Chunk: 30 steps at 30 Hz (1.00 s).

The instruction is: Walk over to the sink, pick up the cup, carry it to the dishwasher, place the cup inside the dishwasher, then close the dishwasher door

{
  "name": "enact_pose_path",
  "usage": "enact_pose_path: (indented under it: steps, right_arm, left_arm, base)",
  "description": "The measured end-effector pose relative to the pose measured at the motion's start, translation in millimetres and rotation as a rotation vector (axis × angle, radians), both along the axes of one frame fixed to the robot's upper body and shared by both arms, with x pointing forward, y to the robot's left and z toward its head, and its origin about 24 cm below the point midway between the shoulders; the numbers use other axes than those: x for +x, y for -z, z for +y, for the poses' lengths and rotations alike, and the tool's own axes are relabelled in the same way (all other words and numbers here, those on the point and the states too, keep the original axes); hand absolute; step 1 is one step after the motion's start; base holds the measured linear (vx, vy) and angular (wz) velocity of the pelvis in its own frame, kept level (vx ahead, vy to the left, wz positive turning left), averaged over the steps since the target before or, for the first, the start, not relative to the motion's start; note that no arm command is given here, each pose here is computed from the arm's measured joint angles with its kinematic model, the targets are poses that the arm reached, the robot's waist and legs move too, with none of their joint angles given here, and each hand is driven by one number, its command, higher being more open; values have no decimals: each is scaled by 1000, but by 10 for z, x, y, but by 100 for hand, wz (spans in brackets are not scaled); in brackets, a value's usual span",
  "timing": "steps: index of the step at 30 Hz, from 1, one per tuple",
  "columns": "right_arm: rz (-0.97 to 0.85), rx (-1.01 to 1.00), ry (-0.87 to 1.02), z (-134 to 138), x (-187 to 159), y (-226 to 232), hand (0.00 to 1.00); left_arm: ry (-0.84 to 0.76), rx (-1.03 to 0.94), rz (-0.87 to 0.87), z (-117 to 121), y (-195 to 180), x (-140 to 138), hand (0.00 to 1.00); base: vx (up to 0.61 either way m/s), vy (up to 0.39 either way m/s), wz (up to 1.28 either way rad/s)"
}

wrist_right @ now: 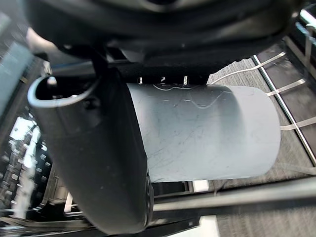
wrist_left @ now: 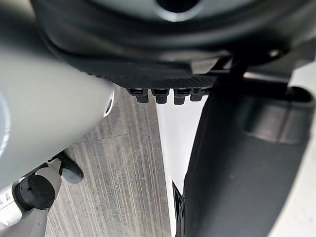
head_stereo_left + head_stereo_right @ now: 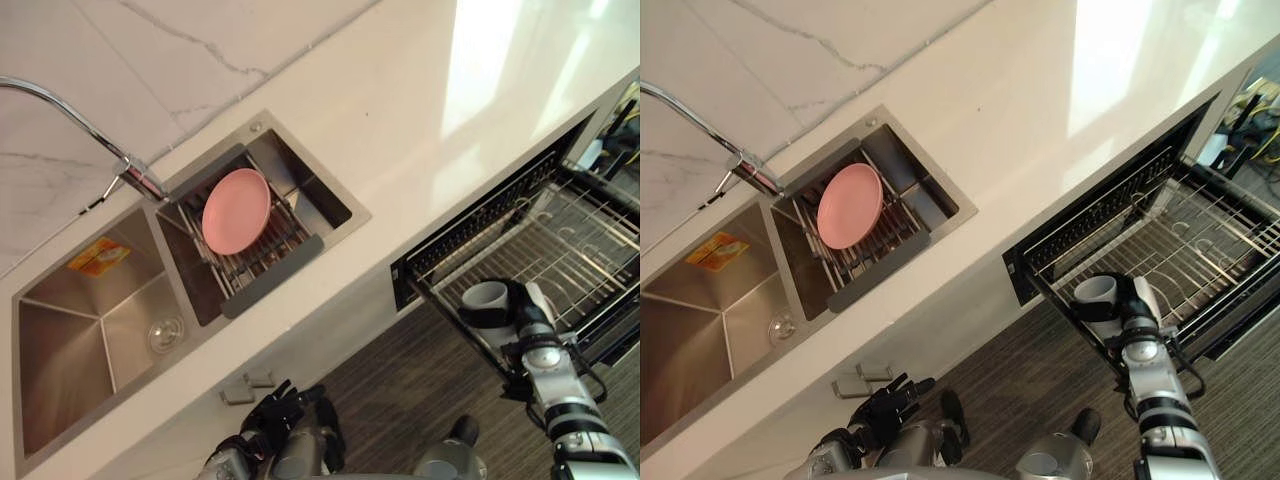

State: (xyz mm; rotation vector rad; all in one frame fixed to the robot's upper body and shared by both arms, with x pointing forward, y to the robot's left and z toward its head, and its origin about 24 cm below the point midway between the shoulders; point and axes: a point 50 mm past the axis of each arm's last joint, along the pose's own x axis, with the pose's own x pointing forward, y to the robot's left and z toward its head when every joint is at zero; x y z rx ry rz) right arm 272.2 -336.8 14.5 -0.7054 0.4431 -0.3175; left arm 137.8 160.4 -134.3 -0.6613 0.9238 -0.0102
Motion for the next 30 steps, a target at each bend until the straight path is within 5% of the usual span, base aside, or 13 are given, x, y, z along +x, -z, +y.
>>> enact_pose_path:
  steps: [1,2,8,15,25,30]
  right_arm:
    - [3,-13,0,-12,27,-23,0]
    - [7,-29,-6,-11,52,-42,100]
    - [74,-160,-46,-116,51,-119,100]
    - [34,-72,61,-226,-115,-53,100]
    - [-463,391,302,-32,-709,-25,100]
    - [-937,843,175,169,-1002,-339,100]
  left_arm:
    - [-4,-13,-7,1,-5,6,100]
    - [-15,-22,-9,10,-8,7,100]
    - [-31,-66,-27,49,-26,14,100]
    - [-42,-75,-27,93,-30,12,100]
    - [-241,103,228,408,203,-514,100]
    - [-288,192,383,341,317,-914,100]
  base:
    - [-111,-38,18]
    - [-122,-41,15]
    - [-76,14,14]
    - [-65,23,21]
    - [42,10,-25]
    - [55,-12,-40]
